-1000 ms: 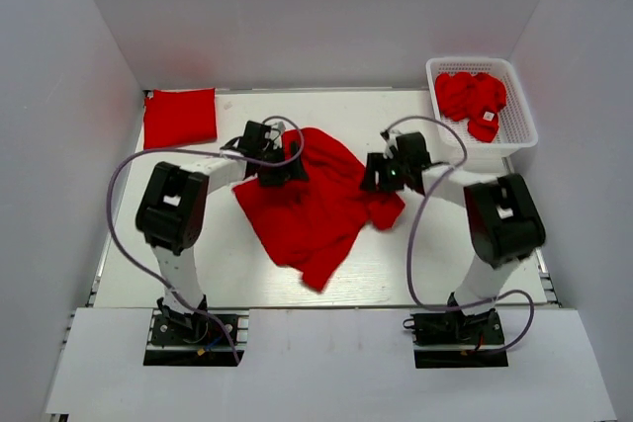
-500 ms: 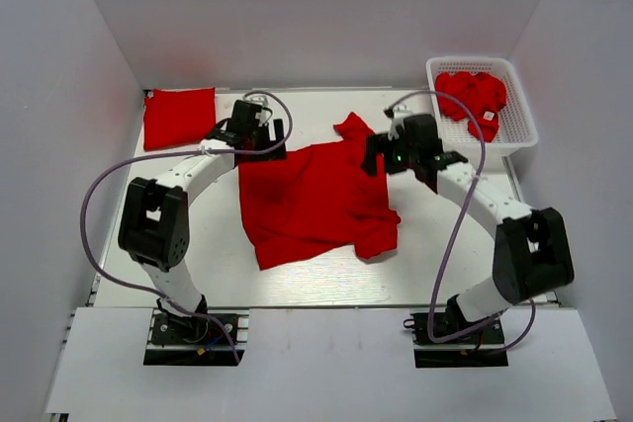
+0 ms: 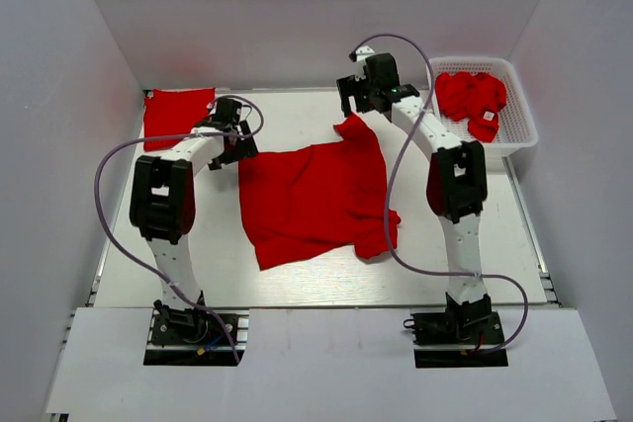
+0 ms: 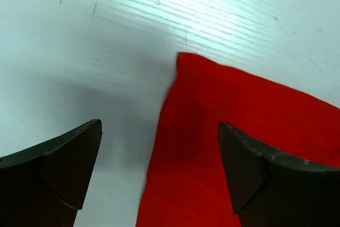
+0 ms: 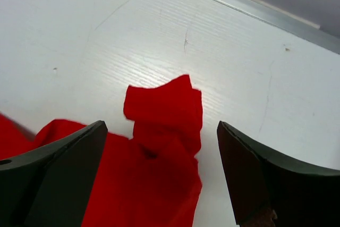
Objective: Fold and stack the t-shirts
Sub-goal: Flatten out the tshirt
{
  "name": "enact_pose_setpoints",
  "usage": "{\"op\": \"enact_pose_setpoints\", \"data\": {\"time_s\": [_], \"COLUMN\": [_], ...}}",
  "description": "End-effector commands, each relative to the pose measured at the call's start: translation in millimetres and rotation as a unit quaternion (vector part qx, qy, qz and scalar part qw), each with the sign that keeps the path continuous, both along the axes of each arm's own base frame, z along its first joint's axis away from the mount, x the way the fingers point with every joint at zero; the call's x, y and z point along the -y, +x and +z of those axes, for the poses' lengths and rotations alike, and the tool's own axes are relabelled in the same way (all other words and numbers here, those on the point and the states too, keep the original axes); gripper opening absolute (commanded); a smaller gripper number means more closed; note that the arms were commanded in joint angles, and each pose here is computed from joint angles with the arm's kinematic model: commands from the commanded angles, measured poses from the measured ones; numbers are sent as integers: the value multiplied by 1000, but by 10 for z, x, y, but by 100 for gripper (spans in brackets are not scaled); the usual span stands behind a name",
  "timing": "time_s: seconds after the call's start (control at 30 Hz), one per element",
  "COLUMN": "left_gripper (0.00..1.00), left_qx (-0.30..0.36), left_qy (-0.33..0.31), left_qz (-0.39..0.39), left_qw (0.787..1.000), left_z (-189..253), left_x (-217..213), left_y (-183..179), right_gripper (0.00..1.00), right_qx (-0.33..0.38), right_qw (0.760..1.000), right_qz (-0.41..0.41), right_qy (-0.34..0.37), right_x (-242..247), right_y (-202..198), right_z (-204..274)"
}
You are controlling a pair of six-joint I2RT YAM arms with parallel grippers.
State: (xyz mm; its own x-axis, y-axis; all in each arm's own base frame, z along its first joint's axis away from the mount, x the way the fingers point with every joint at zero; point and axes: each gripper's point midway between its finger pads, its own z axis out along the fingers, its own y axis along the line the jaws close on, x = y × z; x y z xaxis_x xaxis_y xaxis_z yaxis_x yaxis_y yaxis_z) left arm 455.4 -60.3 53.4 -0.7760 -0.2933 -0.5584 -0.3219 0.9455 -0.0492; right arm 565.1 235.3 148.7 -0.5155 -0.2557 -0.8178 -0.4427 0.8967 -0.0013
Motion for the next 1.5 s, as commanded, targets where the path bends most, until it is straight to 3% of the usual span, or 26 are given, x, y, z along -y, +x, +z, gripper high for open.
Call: {"op": "enact_pose_setpoints", "data": {"time_s": [0.0,0.27,0.37,0.47,0.63,0.7,0.77,0.8,0.83,0.93,1.03,1.07,1.1,1.17,1.2,1.27,1.3,1.37,1.4,1.43,1.47], "left_gripper": [100,100,95,80,51,39,9,0,0,0,0,0,0,0,0,0,0,0,0,0,0], "left_qx": [27,28,23,11,-23,-35,-36,-37,-30,28,90,140,165,200,225,254,284,298,317,320,352], "left_qy": [-11,-56,-57,-81,-96,-99,-103,-103,-100,-110,-102,-103,-94,-90,-81,-74,-75,-78,-75,-75,-73], "left_qz": [21,-7,-35,-101,-133,-139,-141,-141,-147,-159,-160,-164,-164,-162,-154,-148,-148,-146,-142,-142,-139], "left_qw": [999,998,997,991,986,985,984,984,984,981,978,971,968,962,959,953,944,940,935,934,923], "left_z": [123,-130,-221,-353,-607,-708,-734,-734,-725,-415,-55,287,452,731,982,1165,1435,1516,1636,1638,1919], "left_x": [-43,54,102,303,452,455,468,468,468,542,533,553,534,520,474,429,418,397,371,355,320], "left_y": [243,449,465,377,103,0,-22,-23,5,206,361,479,531,578,578,535,474,326,287,189,80], "right_gripper": [90,90,90,90,90,78,49,35,14,0,0,0,0,0,0,0,0,0,0,0,0], "right_qx": [25,50,38,26,-1,-16,-27,-31,-30,-16,24,54,41,112,136,167,193,197,223,212,230], "right_qw": [999,999,999,998,997,997,996,996,996,996,996,994,995,986,982,975,968,969,962,966,961], "right_qz": [11,-2,-22,-36,-30,-37,-43,-47,-45,-35,-31,-28,-33,-24,-21,-13,-8,-8,-6,-9,-7], "right_qy": [-20,2,25,45,67,71,75,75,76,78,81,90,85,120,131,147,157,151,156,148,150], "right_x": [-28,-136,-161,-182,-219,-175,-179,-154,-155,-131,-135,-130,-64,-92,-17,16,91,175,232,281,346], "right_y": [245,568,633,663,609,577,521,512,501,523,585,587,505,533,346,216,46,-67,-183,-269,-352], "right_z": [84,-420,-584,-714,-886,-975,-1016,-1032,-1014,-901,-600,-246,-369,213,445,541,898,937,1271,1150,1351]}}
